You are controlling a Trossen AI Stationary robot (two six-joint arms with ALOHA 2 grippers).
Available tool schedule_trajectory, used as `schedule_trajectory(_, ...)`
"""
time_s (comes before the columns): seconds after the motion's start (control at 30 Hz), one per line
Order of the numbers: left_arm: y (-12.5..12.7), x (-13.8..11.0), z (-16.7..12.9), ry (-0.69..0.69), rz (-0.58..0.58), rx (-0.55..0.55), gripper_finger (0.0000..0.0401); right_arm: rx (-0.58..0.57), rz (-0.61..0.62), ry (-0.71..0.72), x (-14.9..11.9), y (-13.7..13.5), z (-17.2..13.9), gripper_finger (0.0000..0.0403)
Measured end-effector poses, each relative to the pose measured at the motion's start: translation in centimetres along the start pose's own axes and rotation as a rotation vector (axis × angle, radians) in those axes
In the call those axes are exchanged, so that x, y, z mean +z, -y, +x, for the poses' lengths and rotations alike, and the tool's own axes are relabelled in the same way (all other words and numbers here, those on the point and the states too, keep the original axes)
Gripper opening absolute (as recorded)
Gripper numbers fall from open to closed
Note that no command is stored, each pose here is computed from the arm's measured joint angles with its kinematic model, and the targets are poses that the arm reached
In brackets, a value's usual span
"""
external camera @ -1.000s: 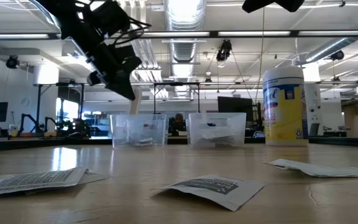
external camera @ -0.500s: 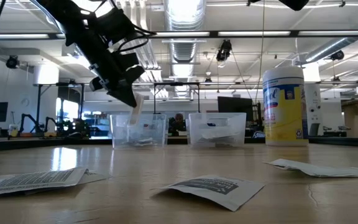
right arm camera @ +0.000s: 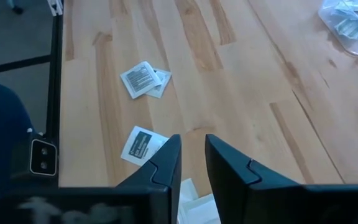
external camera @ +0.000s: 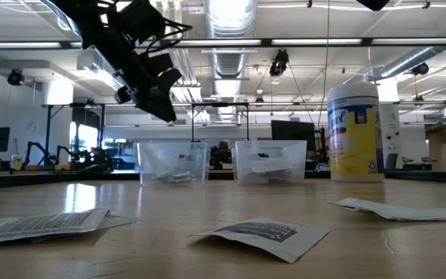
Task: Pick & Place First Aid Supplies
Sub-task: Put the gray towelette pack into the right transparent bin
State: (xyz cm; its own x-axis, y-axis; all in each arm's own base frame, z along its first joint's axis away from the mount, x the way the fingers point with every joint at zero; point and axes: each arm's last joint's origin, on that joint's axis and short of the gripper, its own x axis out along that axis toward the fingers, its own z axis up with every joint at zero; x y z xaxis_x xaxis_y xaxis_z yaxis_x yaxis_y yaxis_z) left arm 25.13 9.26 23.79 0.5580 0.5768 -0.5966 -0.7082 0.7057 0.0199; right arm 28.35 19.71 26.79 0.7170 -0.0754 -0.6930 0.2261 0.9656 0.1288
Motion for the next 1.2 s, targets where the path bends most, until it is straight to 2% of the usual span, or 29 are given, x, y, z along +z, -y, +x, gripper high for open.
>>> schedule_trajectory(0.2,0.1,1.2,-1.2,0.049,0.043,-0.038,0.0126,0.005,-0.006,-0.002,-0.2,-0.2,-0.1,0.0063)
schedule_trajectory(0.47,1.0,1.5,-3.9,0.097,0.187,-0.140,0.0122,0.004,-0.005,-0.004,-0.2,-0.2,-0.1,0.0071)
schedule_trajectory(0.63,2.8,0.4,-5.9,0.074,0.298,-0.241,0.0122,0.002,-0.005,-0.007,-0.4,-0.1,-0.1,0.0079)
schedule_trajectory(0.9,6.8,-2.7,-9.0,0.015,0.481,-0.415,0.0122,0.003,0.081,-0.011,-0.7,-0.2,-0.1,0.0084)
schedule_trajectory(1.03,8.5,-4.0,-10.7,0.014,0.518,-0.507,0.0122,0.019,0.094,-0.032,-0.9,-0.3,-0.1,0.0076)
schedule_trajectory(1.2,10.1,-5.6,-12.6,0.001,0.536,-0.601,0.0122,0.069,0.129,-0.125,-1.8,-0.2,0.3,0.0069)
